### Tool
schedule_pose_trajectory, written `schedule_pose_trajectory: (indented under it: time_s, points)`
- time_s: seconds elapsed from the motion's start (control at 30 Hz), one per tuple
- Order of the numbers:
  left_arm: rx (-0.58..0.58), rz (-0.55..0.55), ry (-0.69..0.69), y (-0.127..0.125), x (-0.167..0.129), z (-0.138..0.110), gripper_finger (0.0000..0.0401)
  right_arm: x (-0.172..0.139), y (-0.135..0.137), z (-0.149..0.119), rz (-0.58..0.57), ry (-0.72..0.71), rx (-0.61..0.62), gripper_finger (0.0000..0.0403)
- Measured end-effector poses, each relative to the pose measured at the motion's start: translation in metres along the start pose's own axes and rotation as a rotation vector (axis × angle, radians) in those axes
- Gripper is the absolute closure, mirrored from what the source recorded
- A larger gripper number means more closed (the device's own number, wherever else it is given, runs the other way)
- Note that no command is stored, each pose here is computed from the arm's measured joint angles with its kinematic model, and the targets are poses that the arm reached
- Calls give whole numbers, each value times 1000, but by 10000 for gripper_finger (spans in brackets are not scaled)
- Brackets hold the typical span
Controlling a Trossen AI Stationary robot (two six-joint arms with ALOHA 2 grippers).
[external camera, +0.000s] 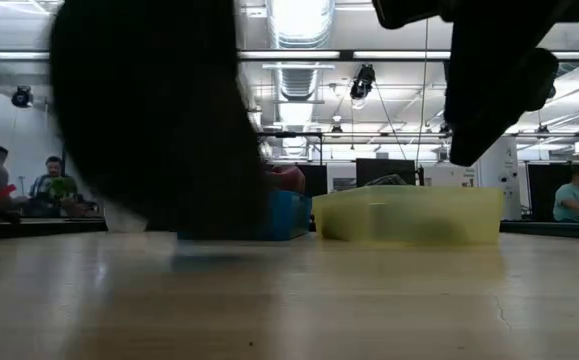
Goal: Pick & Place hat
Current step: Put the black cap into the yellow bin
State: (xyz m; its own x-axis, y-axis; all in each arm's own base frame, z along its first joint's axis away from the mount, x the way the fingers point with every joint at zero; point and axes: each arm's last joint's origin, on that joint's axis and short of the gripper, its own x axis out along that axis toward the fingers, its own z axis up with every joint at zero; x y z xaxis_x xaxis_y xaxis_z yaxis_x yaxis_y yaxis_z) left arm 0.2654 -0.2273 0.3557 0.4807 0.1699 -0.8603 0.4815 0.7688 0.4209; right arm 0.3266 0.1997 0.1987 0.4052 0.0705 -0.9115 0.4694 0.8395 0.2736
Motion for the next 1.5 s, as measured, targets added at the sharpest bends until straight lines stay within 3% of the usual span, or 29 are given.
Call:
schedule_pose_trajectory:
  time_s: [0.1,0.2,0.43,0.5,0.6,0.67,0.77,0.87,1.0,1.23,1.37,1.5]
  points:
    - [-111,35,-61,15,-8,5,396,2,-3,0,-26,-17,8,172]
    - [-105,45,-36,12,1,4,396,0,-5,0,-54,-49,9,172]
    - [-6,-114,18,-33,38,-3,396,3,-18,-2,-139,-80,52,172]
    - [62,-129,21,-44,35,-6,396,12,-22,0,-87,-57,78,172]
    - [177,-141,-4,-52,23,-6,396,31,-29,4,84,-24,114,172]
    - [255,-124,-29,-53,13,-4,396,42,-34,7,208,-58,158,172]
    - [417,-115,-55,-59,-7,-4,396,55,-50,12,294,-107,264,172]
    - [576,-6,-70,-72,-20,-6,396,65,-69,21,353,-173,358,172]
    - [626,144,-77,-79,-27,-9,396,74,-91,32,393,-296,380,172]
    - [674,235,-78,-96,-27,-9,396,75,-114,56,352,-390,382,172]
    - [597,221,-101,-105,-12,-8,396,64,-101,76,479,-371,300,172]
    - [638,223,-82,-117,13,-13,396,47,-77,94,528,-327,195,172]
